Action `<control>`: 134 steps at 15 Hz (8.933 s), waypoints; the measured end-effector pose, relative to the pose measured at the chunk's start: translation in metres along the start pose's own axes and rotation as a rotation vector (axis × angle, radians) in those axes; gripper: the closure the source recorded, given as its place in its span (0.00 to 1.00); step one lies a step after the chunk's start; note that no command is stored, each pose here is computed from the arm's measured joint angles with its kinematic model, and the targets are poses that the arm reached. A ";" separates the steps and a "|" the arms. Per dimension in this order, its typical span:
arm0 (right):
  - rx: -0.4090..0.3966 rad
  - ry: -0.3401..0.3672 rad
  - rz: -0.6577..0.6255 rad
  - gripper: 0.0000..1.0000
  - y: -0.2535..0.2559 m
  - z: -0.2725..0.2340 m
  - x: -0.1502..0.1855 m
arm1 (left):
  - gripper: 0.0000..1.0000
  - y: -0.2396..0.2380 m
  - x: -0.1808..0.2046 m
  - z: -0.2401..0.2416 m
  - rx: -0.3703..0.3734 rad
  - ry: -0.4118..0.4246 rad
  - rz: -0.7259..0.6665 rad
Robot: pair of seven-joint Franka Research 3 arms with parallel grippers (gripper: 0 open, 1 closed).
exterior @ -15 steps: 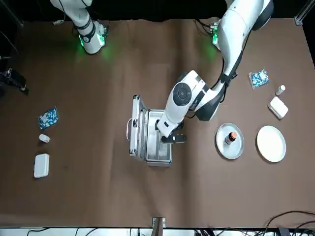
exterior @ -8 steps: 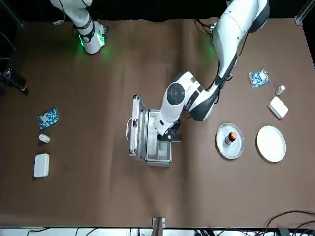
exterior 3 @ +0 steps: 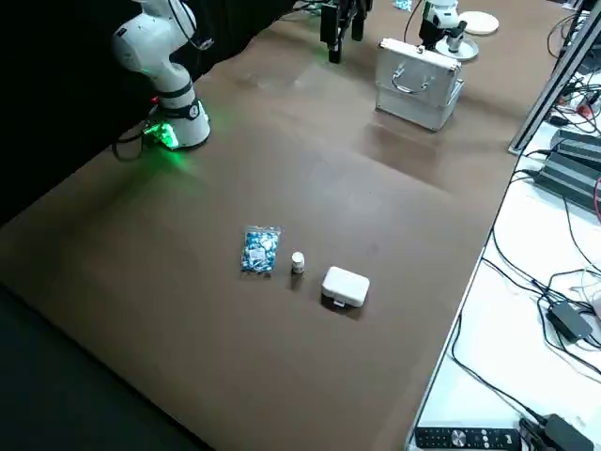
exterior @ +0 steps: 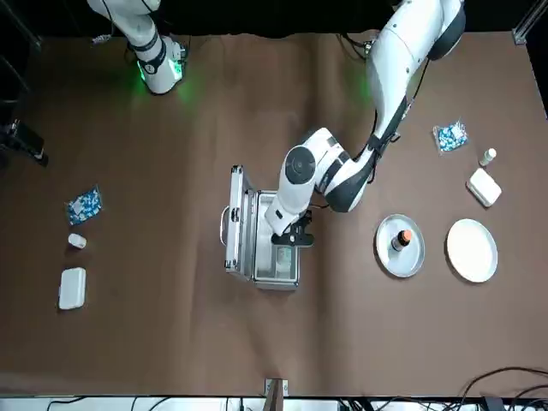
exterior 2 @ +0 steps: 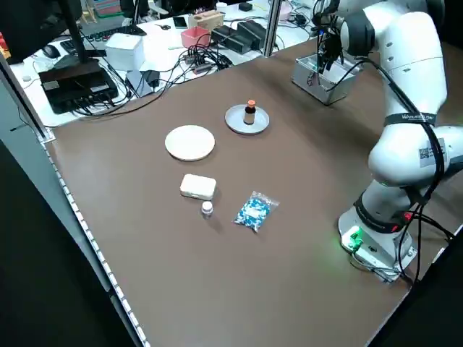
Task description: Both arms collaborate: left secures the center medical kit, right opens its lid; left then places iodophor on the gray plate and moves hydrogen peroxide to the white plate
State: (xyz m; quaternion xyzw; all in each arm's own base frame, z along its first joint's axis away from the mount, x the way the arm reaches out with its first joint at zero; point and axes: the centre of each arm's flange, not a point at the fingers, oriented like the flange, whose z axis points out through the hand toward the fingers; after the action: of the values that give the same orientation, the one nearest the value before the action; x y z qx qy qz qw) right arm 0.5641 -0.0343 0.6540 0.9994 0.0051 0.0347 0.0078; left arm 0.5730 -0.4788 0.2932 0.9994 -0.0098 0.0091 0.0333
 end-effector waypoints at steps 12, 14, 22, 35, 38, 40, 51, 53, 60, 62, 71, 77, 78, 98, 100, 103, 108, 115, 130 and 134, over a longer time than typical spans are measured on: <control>0.000 0.008 -0.003 0.01 -0.001 -0.004 0.000 | 0.56 0.000 0.003 0.002 -0.010 0.020 0.022; 0.000 0.008 -0.003 0.01 -0.001 -0.004 0.000 | 0.56 0.002 0.002 0.003 -0.012 0.022 0.025; 0.000 0.008 -0.003 0.01 -0.002 -0.004 0.000 | 0.56 0.004 0.002 0.009 0.001 0.048 0.031; 0.000 0.008 -0.006 0.01 -0.003 -0.004 0.000 | 0.59 0.000 0.007 0.021 -0.003 0.054 0.024; 0.000 0.008 -0.006 0.01 -0.003 -0.004 0.000 | 0.63 0.000 0.007 0.021 -0.003 0.054 0.024; 0.000 0.008 -0.006 0.01 -0.003 -0.004 0.000 | 0.66 0.000 0.007 0.021 -0.003 0.054 0.024; 0.000 0.008 -0.006 0.01 -0.003 -0.004 0.000 | 0.68 -0.001 0.010 0.017 -0.009 0.062 0.013; 0.000 0.008 -0.006 0.01 -0.003 -0.004 0.000 | 0.68 -0.001 0.014 0.008 -0.017 0.070 0.004; 0.000 0.008 -0.006 0.01 -0.003 -0.004 0.000 | 0.68 0.011 0.001 -0.051 -0.061 0.033 -0.027; 0.000 0.008 -0.006 0.01 -0.003 -0.004 0.000 | 0.68 0.005 0.002 -0.070 -0.063 0.020 -0.046; 0.000 0.007 -0.006 0.01 -0.004 -0.004 0.000 | 0.68 -0.038 0.013 -0.129 -0.108 -0.094 -0.144; 0.000 0.007 -0.006 0.01 -0.004 -0.004 0.000 | 0.68 -0.100 0.027 -0.153 -0.183 -0.282 -0.192; 0.000 0.007 -0.006 0.01 -0.004 -0.004 0.000 | 0.68 -0.108 0.028 -0.151 -0.191 -0.321 -0.191; 0.000 0.006 -0.007 0.01 -0.004 -0.004 0.000 | 0.68 -0.411 0.087 -0.182 -0.607 -0.651 -0.536; 0.000 0.006 -0.007 0.01 -0.004 -0.004 0.000 | 0.68 -0.454 0.089 -0.175 -0.685 -0.682 -0.595; 0.000 0.005 -0.007 0.01 -0.004 -0.003 0.000 | 0.68 -0.526 0.089 -0.149 -0.832 -0.742 -0.692; 0.000 0.005 -0.007 0.01 -0.004 -0.003 0.000 | 0.68 -0.579 0.079 -0.126 -0.903 -0.800 -0.748; 0.000 0.005 -0.007 0.01 -0.004 -0.003 0.000 | 0.68 -0.630 0.060 -0.089 -0.913 -0.902 -0.845; 0.000 0.003 -0.007 0.01 -0.004 -0.003 0.000 | 0.68 -0.744 0.030 -0.024 -1.115 -0.971 -1.183; 0.000 -0.001 -0.007 0.01 -0.004 -0.001 0.001 | 0.68 -0.770 0.018 -0.001 -1.132 -0.971 -1.245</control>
State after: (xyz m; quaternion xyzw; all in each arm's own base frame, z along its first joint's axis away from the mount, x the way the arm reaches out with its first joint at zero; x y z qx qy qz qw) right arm 0.5653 -0.0300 0.6545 0.9994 0.0089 0.0339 0.0078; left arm 0.6064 0.2890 0.2437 0.5567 0.5052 -0.4294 0.5005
